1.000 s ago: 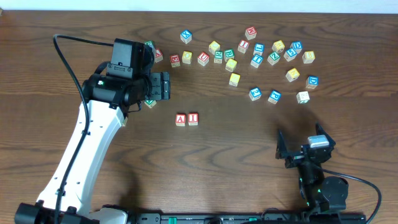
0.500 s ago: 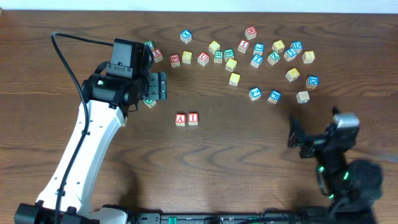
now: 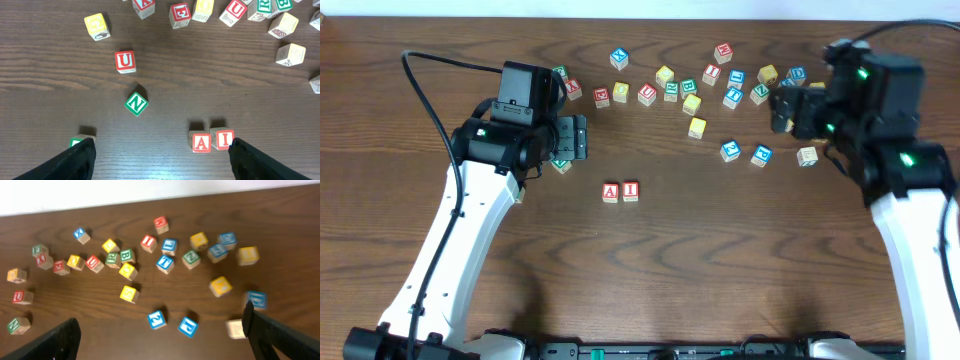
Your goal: Spell out AI2
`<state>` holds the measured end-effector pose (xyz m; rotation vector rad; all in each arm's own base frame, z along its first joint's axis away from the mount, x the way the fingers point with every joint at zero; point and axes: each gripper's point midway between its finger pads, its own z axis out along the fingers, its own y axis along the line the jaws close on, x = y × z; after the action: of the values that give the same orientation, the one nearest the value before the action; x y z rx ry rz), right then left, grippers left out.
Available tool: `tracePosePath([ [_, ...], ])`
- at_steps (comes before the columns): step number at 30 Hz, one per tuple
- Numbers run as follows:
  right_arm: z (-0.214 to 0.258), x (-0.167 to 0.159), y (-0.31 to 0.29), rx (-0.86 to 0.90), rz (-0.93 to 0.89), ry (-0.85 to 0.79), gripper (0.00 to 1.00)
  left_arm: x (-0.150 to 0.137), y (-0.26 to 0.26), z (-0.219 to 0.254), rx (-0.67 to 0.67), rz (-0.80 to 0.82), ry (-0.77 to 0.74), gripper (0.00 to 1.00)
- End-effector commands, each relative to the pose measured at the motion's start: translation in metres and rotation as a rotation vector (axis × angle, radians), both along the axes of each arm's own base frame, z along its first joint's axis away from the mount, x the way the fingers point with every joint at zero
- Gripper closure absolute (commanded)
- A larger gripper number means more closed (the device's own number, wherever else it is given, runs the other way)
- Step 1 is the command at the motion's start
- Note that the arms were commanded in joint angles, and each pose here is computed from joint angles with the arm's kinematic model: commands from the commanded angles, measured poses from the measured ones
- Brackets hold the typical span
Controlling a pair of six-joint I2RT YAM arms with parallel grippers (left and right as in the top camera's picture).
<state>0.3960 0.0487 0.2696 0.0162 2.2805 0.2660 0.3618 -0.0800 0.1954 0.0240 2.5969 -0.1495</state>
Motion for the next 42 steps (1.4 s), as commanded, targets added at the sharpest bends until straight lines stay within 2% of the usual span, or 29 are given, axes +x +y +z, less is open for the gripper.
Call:
tracePosePath([
  [1,-0.02,0.018,0.013,0.023,0.03,0.052,0.01,0.003,0.002,0.01,0.01,0.0,-0.026,0.16],
  [7,-0.063,0.024,0.002,-0.127,-0.254,0.18,0.01,0.004,0.002,0.01,0.01,0.0,-0.027,0.16],
  [13,-0.071,0.025,0.027,-0.216,-0.373,0.161,0.01,0.003,0.002,0.01,0.01,0.0,-0.026,0.16],
  [20,-0.081,0.018,0.039,-0.069,-0.549,0.178,0.01,0.002,0.003,0.009,0.014,0.002,-0.022,0.16],
  [29,-0.086,0.002,0.021,0.049,-0.819,0.184,0.01,0.0,0.004,0.007,0.02,0.004,-0.009,0.16],
  [35,-0.087,0.009,0.036,0.097,-0.797,0.174,0.01,0.0,0.004,0.007,0.02,0.004,-0.008,0.16],
  [38,-0.098,0.017,0.057,0.138,-0.703,0.227,0.01,0.0,0.004,0.007,0.02,0.004,-0.008,0.16],
  [42,-0.125,0.021,0.07,0.18,-0.665,0.332,0.05,0.0,0.004,0.007,0.02,0.004,-0.008,0.16],
])
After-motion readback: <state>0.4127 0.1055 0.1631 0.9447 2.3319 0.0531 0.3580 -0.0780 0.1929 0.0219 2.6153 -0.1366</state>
